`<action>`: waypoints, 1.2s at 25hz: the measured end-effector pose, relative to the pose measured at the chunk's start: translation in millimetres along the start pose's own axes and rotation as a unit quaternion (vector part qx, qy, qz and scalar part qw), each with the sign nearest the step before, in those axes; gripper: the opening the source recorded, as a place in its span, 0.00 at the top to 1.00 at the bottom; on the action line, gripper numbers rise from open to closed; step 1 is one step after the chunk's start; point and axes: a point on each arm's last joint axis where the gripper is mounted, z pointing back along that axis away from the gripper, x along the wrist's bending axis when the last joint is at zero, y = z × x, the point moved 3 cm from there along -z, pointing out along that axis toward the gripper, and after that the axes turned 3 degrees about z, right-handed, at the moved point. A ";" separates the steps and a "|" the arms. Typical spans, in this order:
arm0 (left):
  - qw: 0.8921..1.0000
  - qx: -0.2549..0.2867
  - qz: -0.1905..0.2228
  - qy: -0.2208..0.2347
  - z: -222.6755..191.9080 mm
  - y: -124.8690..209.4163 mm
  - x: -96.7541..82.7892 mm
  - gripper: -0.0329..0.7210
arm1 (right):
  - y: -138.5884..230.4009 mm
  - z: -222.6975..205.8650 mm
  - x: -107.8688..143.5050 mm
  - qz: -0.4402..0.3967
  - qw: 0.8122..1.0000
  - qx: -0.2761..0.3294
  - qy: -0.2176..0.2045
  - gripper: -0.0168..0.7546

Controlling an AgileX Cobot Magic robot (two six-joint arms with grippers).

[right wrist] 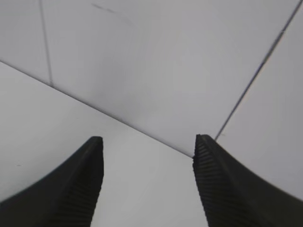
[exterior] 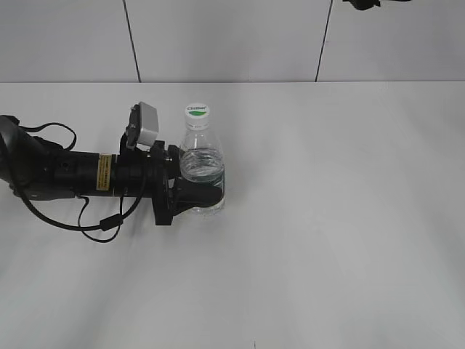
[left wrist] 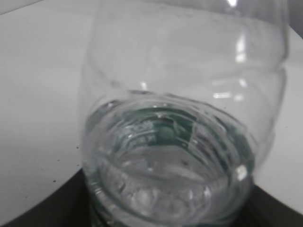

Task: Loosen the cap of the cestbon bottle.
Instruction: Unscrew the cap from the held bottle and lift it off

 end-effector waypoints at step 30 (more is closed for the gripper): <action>1.000 0.000 -0.001 0.003 0.0 -0.1 -0.8 0.41 | 18.5 18.4 -59.2 -0.012 0.901 0.416 0.120 0.38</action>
